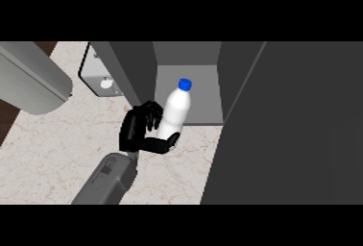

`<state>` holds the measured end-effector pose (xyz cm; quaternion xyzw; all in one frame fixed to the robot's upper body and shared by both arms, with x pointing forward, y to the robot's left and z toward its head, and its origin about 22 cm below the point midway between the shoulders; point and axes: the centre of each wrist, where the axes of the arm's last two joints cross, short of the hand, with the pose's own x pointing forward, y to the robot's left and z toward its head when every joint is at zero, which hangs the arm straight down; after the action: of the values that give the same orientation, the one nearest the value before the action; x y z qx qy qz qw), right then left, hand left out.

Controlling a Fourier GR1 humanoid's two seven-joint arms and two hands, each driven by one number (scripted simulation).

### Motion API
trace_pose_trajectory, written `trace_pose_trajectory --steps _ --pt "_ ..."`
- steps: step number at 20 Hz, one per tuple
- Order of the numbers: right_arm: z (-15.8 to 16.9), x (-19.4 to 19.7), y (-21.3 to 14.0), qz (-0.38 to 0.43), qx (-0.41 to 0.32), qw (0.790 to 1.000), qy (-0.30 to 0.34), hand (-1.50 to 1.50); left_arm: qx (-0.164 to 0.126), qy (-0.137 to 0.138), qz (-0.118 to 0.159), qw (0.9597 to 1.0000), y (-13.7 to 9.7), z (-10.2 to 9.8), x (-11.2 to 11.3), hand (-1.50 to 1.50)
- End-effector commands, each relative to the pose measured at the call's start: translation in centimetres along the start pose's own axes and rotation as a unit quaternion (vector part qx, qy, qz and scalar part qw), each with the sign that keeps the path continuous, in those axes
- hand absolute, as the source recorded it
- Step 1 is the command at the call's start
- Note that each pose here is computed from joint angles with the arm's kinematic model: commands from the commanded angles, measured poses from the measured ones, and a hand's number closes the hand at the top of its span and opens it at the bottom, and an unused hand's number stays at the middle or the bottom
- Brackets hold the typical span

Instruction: Pick up the bottled water, place it into the cabinet and close the cabinet

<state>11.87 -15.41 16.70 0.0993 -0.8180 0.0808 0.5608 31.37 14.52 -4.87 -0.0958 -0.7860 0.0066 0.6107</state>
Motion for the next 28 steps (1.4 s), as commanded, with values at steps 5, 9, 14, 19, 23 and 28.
trace_pose_trajectory --steps 5,9,14,19,23,28 --pt "1.7 2.7 -1.0 0.009 -0.01 1.0 -0.02 -1.5 -0.026 -0.017 -0.014 0.9994 -5.3 -4.5 4.3 1.5" --pt "1.7 2.9 0.0 0.009 -0.012 1.0 -0.024 -1.5 -0.01 -0.022 -0.037 0.999 -5.7 -6.1 4.5 1.5" --pt "2.4 1.9 -0.7 0.003 -0.003 1.0 -0.019 -1.5 0.017 0.011 -0.041 0.9989 -7.8 -9.5 6.3 1.5" --pt "2.5 2.4 -1.5 0.007 -0.007 1.0 -0.016 -1.5 0.043 0.036 -0.023 0.9982 -6.9 -11.0 5.9 1.5" --pt "2.1 1.6 -2.1 0.01 0.002 1.0 -0.019 -1.5 0.065 0.025 -0.046 0.9965 -5.9 -9.2 3.4 1.5" --pt "3.6 1.5 -1.8 0.002 0.001 1.0 -0.026 -1.5 0.1 0.034 -0.107 0.9886 -5.2 -11.7 3.7 1.5"
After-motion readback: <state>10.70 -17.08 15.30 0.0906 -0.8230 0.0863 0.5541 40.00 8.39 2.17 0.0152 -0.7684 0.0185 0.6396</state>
